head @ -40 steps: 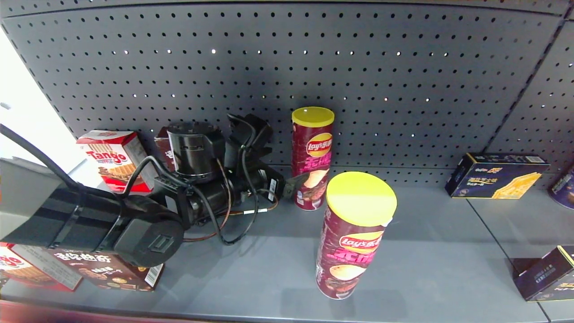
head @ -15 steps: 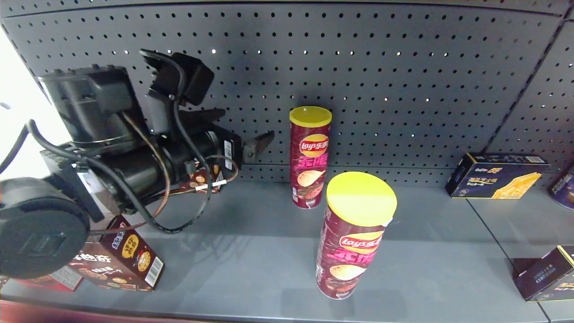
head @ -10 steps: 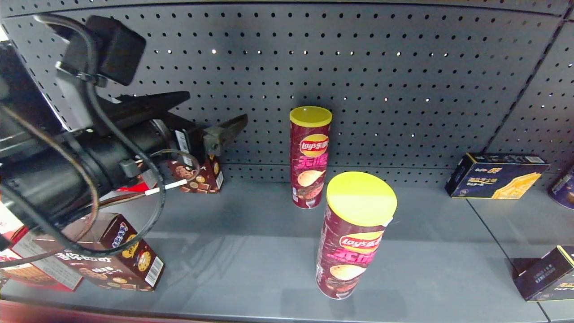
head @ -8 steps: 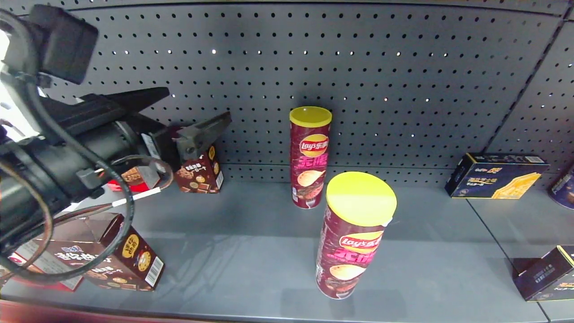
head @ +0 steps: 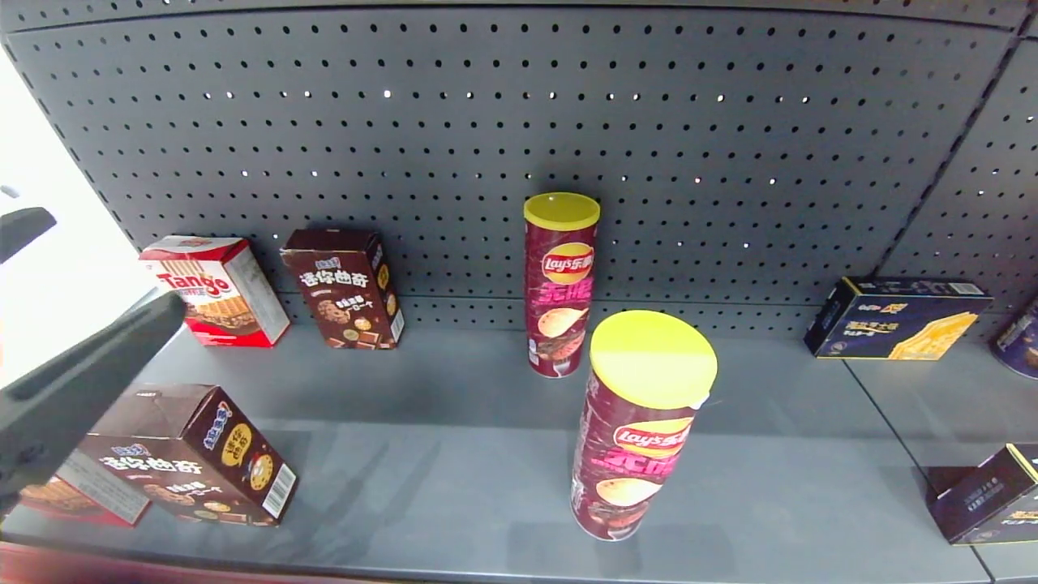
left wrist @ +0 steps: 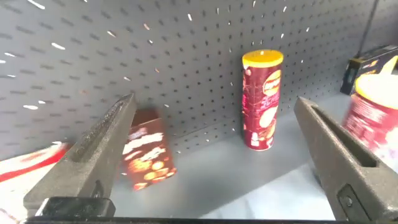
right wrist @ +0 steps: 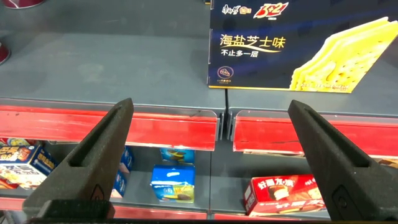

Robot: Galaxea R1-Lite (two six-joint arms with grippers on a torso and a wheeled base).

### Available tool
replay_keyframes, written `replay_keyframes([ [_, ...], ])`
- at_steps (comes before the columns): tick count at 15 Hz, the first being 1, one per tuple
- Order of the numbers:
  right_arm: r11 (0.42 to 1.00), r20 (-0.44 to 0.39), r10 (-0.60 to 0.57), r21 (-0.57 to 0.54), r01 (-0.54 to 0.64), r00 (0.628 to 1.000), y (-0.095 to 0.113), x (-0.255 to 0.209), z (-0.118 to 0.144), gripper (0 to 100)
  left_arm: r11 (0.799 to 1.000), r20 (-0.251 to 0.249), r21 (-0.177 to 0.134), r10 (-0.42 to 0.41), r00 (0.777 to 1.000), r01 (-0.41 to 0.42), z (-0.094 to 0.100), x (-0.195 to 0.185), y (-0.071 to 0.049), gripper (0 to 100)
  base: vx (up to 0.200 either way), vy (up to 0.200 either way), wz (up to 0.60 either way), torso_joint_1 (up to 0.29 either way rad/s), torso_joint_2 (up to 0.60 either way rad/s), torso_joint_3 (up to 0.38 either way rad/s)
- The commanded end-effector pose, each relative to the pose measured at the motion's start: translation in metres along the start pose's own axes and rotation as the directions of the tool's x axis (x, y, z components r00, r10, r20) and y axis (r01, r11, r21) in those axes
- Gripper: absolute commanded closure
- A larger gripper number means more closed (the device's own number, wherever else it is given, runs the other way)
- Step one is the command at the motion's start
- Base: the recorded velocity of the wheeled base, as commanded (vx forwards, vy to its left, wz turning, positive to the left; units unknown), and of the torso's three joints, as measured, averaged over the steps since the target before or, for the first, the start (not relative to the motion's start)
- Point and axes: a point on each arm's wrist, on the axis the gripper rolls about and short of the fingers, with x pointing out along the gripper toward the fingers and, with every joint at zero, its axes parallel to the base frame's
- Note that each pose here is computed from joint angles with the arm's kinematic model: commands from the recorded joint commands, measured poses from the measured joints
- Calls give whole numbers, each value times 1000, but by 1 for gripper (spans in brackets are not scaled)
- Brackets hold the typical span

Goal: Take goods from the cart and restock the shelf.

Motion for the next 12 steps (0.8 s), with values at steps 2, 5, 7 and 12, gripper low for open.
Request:
replay_keyframes([
  [2, 1000, -1, 1, 0, -1, 1000, 0, 0, 0, 0, 988, 168, 66, 129, 977, -142, -24, -100, -4, 0, 0, 0, 0, 0, 0, 0],
  [5, 1000, -1, 1, 0, -1, 1000, 0, 0, 0, 0, 941, 192, 116, 292, 937, -317, -54, -130, -16, 0, 0, 0, 0, 0, 0, 0],
  [7, 1000, -1, 1, 0, -1, 1000, 0, 0, 0, 0, 921, 160, 137, 342, 926, -364, -75, -138, -22, 0, 0, 0, 0, 0, 0, 0],
  [12, 1000, -1, 1, 0, -1, 1000, 0, 0, 0, 0, 929, -197, 164, 360, 912, -332, -115, -144, -28, 0, 0, 0, 0, 0, 0, 0],
])
